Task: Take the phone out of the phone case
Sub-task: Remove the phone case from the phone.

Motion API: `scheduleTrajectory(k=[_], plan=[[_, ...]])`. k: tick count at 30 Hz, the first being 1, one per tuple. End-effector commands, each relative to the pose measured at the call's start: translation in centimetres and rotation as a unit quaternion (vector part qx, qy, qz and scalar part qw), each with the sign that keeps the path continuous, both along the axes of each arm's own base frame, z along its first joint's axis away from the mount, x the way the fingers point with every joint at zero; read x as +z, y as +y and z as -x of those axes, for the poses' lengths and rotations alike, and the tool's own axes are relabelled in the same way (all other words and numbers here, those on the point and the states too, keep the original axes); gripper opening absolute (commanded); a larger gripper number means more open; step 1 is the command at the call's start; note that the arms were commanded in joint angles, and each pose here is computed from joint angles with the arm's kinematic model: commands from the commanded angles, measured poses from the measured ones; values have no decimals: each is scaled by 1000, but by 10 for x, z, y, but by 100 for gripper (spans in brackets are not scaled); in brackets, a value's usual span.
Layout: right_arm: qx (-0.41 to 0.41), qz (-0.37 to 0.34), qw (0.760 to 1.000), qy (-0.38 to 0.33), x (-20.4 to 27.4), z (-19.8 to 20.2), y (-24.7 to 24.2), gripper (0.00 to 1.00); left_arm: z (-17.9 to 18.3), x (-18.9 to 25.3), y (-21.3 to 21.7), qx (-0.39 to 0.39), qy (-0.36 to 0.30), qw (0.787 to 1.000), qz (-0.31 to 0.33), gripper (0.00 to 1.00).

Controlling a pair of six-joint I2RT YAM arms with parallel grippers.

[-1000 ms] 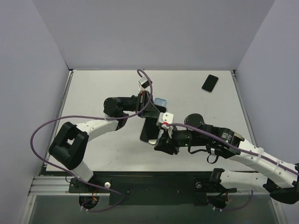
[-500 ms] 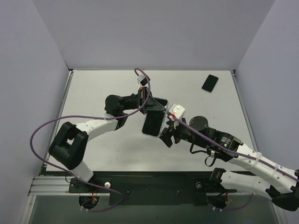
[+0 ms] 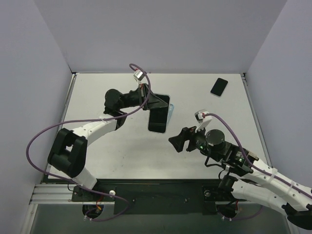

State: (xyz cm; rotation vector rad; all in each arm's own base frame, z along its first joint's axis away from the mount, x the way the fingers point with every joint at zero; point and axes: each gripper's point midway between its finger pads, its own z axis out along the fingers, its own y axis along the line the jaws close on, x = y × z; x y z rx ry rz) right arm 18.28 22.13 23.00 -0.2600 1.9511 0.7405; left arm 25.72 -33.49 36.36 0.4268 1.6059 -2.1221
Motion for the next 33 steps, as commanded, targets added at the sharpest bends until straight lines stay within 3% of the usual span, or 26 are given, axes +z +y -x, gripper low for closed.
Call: scheduleTrajectory(k=[1,2,7,9,17,26,33], plan=[[128,-98,987,-8,56,14,46,70,9,23,4,-9,-51,998,25,0],[148,-94,984,-5,56,14,53,62,11,23,4,-13,-51,998,24,0],[292,-147,945,-16,76,45,86,58,21,28,6,-22,-56,998,28,0],[305,-165,938,-23,83,48,89,57,25,32,6,-24,-56,998,30,0],[329,-164,930,-28,81,48,89,32,38,48,10,-42,-56,996,48,0],[320,-162,933,-34,84,38,85,28,58,63,19,-62,-49,994,69,0],[330,-136,933,-47,80,33,88,17,75,75,18,-84,-53,992,74,0]])
